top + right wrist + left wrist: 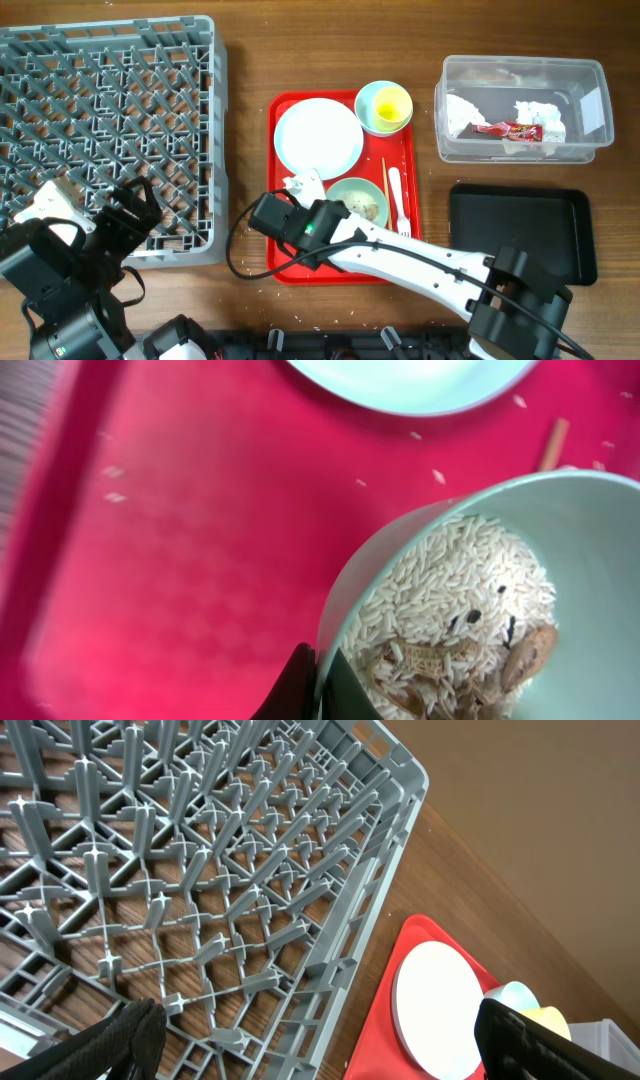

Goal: Sort waste into correct bins and load items into the dishwasher rack
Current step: 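Grasp the rim of the green rice bowl with the right gripper, then carry the bowl over the black tray and tip the rice out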

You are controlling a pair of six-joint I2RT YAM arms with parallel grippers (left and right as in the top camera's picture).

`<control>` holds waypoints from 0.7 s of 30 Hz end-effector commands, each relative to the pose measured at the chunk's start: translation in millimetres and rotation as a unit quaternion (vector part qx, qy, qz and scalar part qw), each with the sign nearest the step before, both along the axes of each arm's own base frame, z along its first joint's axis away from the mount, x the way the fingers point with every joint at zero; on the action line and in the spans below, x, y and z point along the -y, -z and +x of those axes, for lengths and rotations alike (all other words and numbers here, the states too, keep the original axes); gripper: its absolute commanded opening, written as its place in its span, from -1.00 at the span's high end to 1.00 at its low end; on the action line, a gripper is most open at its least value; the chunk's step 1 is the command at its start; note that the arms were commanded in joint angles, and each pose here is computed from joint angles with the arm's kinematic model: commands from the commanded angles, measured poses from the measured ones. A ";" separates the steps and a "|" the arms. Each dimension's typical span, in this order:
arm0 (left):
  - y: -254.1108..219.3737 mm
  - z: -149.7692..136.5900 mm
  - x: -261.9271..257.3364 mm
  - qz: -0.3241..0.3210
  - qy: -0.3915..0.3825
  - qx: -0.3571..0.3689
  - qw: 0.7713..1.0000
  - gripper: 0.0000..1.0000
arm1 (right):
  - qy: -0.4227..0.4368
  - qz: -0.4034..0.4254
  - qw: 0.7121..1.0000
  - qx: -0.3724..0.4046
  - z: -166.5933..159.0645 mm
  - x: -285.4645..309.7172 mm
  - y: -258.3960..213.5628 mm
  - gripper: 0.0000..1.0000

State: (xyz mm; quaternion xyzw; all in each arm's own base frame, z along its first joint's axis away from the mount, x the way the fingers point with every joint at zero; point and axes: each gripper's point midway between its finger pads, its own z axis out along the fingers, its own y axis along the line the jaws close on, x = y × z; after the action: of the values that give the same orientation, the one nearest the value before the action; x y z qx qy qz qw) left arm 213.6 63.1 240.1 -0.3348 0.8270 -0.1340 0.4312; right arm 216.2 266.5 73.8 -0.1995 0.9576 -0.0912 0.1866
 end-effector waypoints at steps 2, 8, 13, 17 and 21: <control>-5.9 -0.3 -1.2 0.004 -0.004 0.007 1.000 -1.00 | 0.040 -0.021 0.998 0.040 15.9 16.9 -13.3 0.91; -5.9 -0.3 -1.2 0.004 -0.004 0.007 1.000 -1.00 | 0.173 0.010 0.984 0.042 43.8 79.8 -56.4 0.91; -5.9 -0.3 -1.2 0.004 -0.004 0.007 1.000 -1.00 | 0.258 0.115 0.959 0.021 67.7 146.9 -99.1 0.91; -6.0 -0.2 -1.2 0.004 -0.004 0.008 1.000 -1.00 | 0.283 0.219 0.934 -0.020 77.0 202.9 -117.1 0.91; -6.0 -0.2 -1.2 0.004 -0.004 0.008 1.000 -1.00 | 0.336 0.255 0.905 -0.045 73.0 256.4 -109.3 0.91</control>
State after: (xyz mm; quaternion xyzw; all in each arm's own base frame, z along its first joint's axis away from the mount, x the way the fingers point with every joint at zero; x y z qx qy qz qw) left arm 213.6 63.1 240.1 -0.3348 0.8270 -0.1340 0.4312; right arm 292.3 17.5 179.6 0.2007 0.9661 0.0500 0.1548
